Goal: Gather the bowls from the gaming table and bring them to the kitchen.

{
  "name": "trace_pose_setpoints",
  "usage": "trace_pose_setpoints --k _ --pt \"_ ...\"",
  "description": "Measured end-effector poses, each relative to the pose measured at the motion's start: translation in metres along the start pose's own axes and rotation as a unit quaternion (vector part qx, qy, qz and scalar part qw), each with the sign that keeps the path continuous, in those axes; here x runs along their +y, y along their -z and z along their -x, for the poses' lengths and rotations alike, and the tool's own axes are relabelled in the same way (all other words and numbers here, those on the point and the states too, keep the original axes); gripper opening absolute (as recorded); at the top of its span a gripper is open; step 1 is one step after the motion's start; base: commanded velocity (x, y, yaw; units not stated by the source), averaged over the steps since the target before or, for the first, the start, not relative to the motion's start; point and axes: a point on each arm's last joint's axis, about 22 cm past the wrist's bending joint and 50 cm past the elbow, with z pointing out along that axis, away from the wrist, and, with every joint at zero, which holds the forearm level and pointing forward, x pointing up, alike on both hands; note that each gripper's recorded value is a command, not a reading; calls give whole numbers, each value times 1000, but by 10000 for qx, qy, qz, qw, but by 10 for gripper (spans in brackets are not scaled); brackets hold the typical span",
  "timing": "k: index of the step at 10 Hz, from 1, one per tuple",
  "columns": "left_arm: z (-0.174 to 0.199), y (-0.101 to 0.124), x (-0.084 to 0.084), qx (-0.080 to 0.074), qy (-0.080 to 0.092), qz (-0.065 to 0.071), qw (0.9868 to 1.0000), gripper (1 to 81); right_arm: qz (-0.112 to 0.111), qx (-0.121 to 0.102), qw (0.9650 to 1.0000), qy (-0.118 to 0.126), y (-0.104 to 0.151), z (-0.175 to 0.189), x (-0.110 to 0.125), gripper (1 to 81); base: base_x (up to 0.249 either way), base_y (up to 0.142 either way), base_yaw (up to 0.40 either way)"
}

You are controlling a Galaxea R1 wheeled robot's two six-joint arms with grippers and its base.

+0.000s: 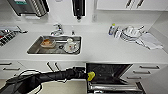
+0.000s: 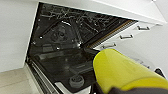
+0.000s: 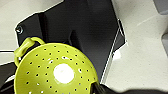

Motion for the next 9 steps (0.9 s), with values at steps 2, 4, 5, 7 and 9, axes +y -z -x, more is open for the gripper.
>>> trace_pose_setpoints --k 2,4,5,7,9 --pt "-24 -28 25 224 -27 187 9996 10 -22 -1 10000 -10 -1 2 -4 10 0 0 0" --pt "-32 -53 60 290 -72 423 9987 10 -123 -7 9999 -32 -7 5 -19 10 0 0 0" --pt "-32 -61 78 295 -102 559 9979 10 -142 -8 9999 -37 -9 6 -22 10 0 0 0" --pt "-26 -74 126 246 -190 903 9954 10 -137 -7 9999 -35 -10 6 -23 10 0 0 0" --pt "-23 -82 169 219 -279 1194 9922 811 -121 -3 9999 -31 -10 5 -22 10 0 0 0"
